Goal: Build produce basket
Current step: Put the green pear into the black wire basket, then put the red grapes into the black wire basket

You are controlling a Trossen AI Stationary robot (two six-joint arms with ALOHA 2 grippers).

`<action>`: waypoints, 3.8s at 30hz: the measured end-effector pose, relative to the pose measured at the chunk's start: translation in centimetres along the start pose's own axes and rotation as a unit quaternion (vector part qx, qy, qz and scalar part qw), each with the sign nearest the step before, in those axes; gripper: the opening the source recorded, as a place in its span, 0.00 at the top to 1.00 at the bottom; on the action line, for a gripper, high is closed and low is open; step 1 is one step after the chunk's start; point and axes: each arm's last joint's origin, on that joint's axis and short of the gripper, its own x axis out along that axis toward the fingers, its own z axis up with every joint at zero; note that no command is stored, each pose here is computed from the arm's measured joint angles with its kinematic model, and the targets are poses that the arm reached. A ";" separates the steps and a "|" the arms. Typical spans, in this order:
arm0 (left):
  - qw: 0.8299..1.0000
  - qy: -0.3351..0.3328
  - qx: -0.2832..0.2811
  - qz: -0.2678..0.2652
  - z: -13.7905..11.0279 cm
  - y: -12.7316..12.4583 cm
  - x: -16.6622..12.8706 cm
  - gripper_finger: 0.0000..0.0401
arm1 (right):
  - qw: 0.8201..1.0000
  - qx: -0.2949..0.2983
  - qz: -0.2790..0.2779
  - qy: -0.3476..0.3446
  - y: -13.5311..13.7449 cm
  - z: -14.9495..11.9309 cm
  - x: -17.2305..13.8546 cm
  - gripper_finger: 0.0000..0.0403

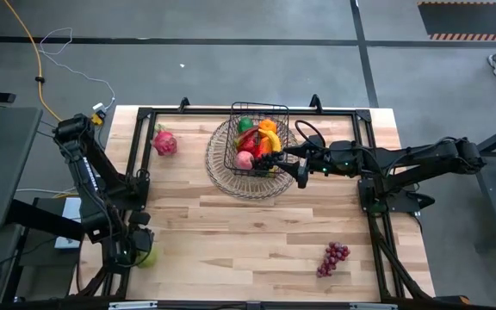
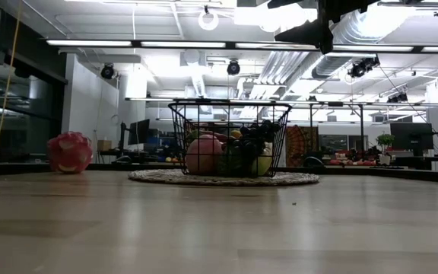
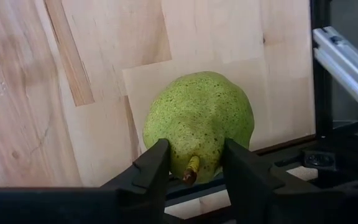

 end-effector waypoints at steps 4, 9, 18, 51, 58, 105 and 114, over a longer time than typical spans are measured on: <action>1.000 -0.016 -0.010 -0.025 0.2 0.5 -1.1 0.70 | 1.000 0.000 -0.003 -0.002 0.0 0.0 0.0 0.23; 0.994 -0.095 -0.016 -0.056 0.8 2.0 -3.3 0.71 | 1.000 0.000 -0.018 -0.009 -0.1 0.1 0.0 0.23; 0.944 -0.325 -0.049 0.031 3.0 6.2 -9.4 0.71 | 1.000 0.011 -0.025 -0.006 -0.2 0.0 0.0 0.23; 0.723 -0.675 -0.103 0.105 11.6 19.7 -13.0 0.68 | 0.994 -0.069 0.054 -0.071 0.9 1.5 -0.2 0.23; 0.724 -0.674 -0.105 0.107 12.9 20.4 -12.1 0.68 | 0.992 -0.080 0.056 -0.081 0.9 1.6 -0.2 0.23; 0.862 -0.392 -0.183 0.264 20.1 30.0 -13.6 0.29 | 0.988 -0.063 0.047 -0.132 1.1 2.5 -0.4 0.23; 0.800 -0.519 -0.207 0.219 14.6 24.9 -18.4 0.28 | 0.988 -0.063 0.047 -0.132 1.1 2.5 -0.4 0.23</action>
